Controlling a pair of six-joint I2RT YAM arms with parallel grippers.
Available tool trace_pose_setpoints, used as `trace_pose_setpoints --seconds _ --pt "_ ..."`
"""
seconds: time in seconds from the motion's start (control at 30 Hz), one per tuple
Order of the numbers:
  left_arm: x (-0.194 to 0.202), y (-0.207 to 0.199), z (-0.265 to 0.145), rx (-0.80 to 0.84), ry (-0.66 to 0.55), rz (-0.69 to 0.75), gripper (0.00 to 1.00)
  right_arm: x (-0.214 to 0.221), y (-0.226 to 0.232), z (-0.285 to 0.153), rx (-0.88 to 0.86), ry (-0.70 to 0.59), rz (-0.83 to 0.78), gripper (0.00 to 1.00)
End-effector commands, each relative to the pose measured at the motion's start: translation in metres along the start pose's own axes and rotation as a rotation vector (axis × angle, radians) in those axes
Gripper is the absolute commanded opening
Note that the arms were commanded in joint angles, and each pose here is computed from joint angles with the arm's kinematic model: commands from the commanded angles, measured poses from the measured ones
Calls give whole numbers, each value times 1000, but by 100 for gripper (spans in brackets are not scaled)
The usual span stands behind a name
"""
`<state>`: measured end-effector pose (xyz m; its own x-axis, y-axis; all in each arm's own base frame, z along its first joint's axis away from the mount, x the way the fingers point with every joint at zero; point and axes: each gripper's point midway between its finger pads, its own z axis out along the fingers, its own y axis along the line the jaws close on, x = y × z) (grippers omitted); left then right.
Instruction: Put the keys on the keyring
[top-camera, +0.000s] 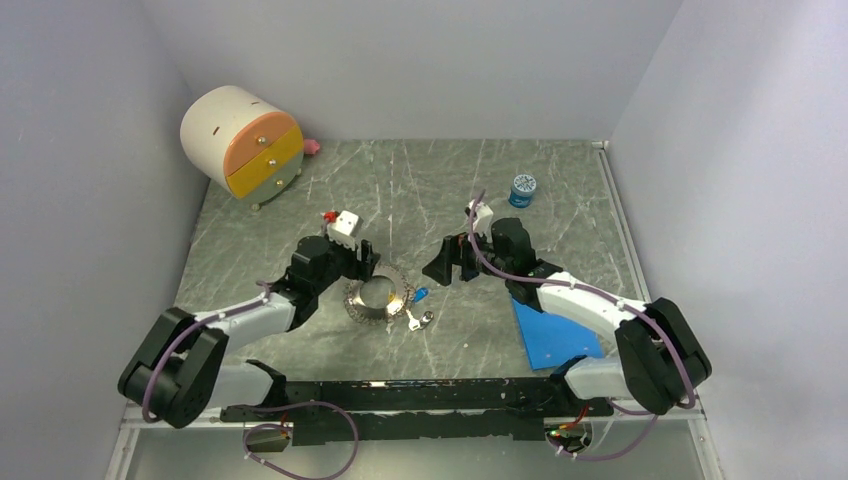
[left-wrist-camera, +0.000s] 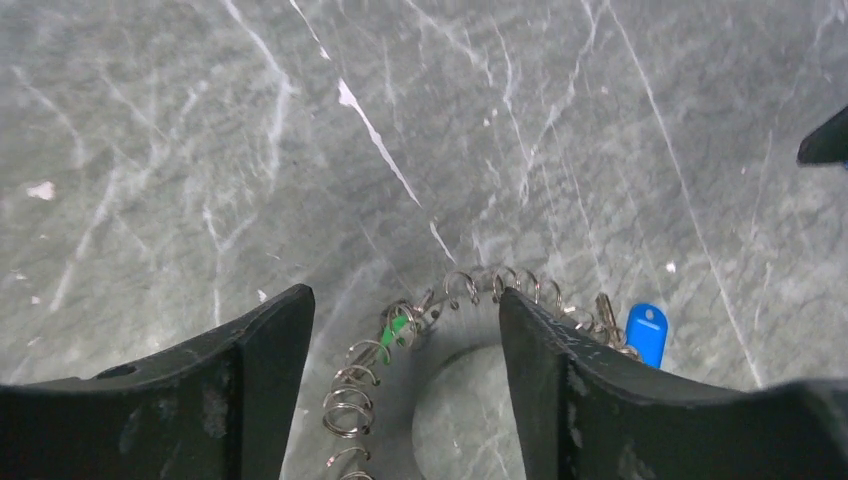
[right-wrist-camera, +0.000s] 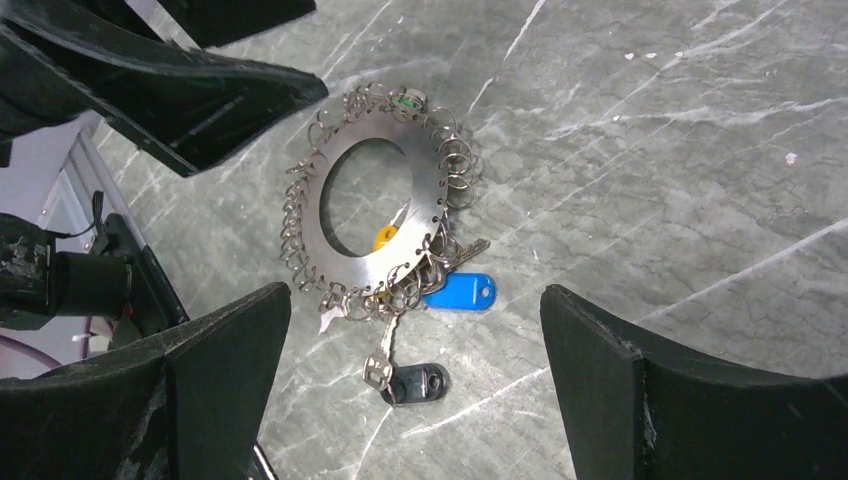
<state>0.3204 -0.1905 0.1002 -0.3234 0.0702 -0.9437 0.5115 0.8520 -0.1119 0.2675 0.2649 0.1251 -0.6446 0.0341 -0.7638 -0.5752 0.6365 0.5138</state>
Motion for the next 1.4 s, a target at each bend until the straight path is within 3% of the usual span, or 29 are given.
trace_pose_setpoints --seconds 0.0,0.2,0.53,1.0,1.3,1.37 --pt "-45 10 -13 -75 -130 -16 78 -15 9 2 -35 -15 -47 99" --pt "-58 34 -38 -253 -96 -112 93 -10 10 6 -38 20 -62 99" --pt "-12 63 -62 -544 139 -378 95 -1 23 28 -28 109 -73 95" --pt "34 52 -58 -422 304 -738 95 20 58 62 -72 228 -52 86" --pt "60 40 -60 -278 305 -957 95 37 79 80 -145 304 -41 80" --pt "67 37 -63 -272 328 -967 90 41 84 82 -167 318 -37 78"
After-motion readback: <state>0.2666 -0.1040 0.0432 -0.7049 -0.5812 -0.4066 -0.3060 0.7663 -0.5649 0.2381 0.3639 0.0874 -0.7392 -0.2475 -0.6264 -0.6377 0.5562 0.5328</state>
